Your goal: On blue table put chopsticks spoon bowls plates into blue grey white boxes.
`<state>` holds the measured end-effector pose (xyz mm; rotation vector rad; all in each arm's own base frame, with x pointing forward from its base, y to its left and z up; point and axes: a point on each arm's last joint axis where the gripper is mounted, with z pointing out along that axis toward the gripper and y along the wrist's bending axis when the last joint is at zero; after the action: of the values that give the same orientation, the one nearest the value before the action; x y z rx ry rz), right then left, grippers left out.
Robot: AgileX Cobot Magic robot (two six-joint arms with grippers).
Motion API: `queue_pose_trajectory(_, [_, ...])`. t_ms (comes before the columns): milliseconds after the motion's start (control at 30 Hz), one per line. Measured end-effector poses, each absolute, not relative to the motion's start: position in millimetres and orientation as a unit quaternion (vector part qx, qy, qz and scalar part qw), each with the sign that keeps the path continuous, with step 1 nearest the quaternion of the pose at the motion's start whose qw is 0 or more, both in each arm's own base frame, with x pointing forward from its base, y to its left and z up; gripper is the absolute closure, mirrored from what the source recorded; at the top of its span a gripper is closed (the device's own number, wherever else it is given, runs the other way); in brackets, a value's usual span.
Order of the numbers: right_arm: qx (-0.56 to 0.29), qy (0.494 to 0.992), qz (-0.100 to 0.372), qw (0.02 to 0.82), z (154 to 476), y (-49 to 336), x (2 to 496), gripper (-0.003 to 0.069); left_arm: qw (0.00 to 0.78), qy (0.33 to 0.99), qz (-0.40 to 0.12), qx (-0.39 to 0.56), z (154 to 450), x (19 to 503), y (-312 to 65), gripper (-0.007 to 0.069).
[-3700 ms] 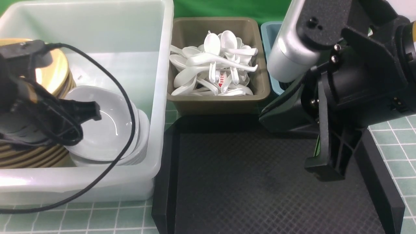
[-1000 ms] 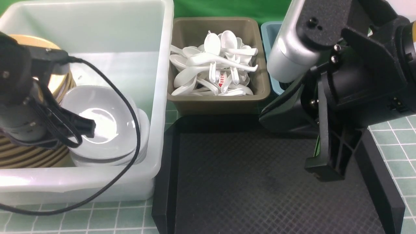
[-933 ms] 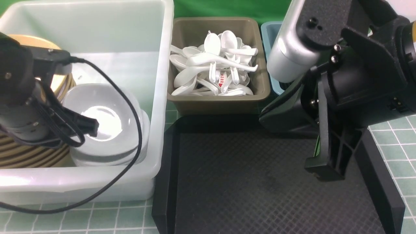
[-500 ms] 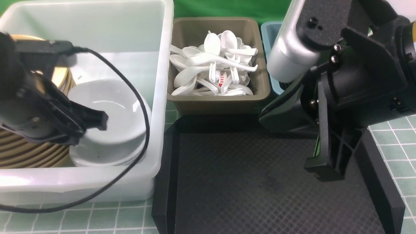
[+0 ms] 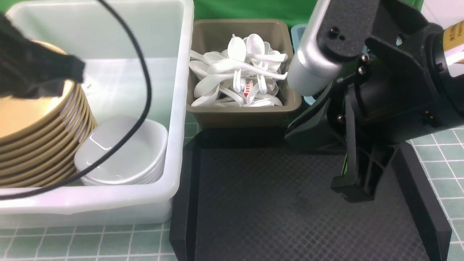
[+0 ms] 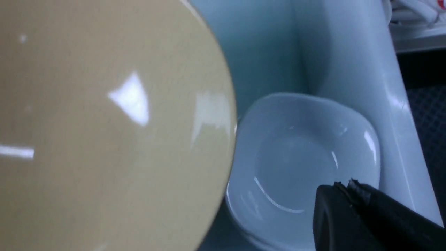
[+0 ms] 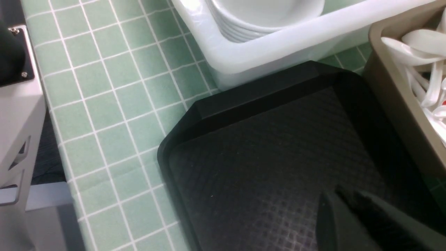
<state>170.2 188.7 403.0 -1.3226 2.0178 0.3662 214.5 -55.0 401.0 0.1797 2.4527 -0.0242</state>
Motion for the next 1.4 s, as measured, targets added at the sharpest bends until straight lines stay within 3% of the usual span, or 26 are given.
queue_pose_trajectory(133, [-0.508, 0.774, 0.142, 0.349, 405.9, 186.7, 168.2, 0.0563, 0.392, 0.912, -0.032, 0.115, 407.3, 224.9, -63.7, 0.0637])
queue_pose_trajectory(300, [-0.496, 0.763, 0.152, 0.387, 419.1, 171.6, 153.7, 0.0562, 0.452, 0.88, -0.036, 0.142, 414.6, 196.3, -56.5, 0.0637])
queue_pose_trajectory(500, [-0.455, 0.747, 0.175, 0.452, 414.3, 142.9, 127.3, 0.0562, 0.498, 0.854, -0.031, 0.145, 376.5, 137.3, -36.9, 0.0637])
queue_pose_trajectory(633, [-0.414, 0.732, 0.199, 0.503, 395.9, 117.3, 104.1, 0.0562, 0.516, 0.846, -0.044, 0.122, 326.2, 94.8, -23.4, 0.0637])
queue_pose_trajectory(867, [-0.354, 0.694, 0.239, 0.58, 372.0, 84.0, 74.2, 0.0562, 0.576, 0.81, -0.068, 0.087, 282.2, 60.9, -11.7, 0.0637])
queue_pose_trajectory(1000, [-0.318, 0.676, 0.263, 0.61, 364.4, 76.1, 68.1, 0.0562, 0.594, 0.797, -0.067, 0.086, 273.5, 55.7, -9.8, 0.0637])
queue_pose_trajectory(1400, [-0.306, 0.665, 0.271, 0.626, 362.0, 76.1, 69.1, 0.0559, 0.578, 0.809, -0.062, 0.085, 267.5, 52.4, -8.1, 0.0637])
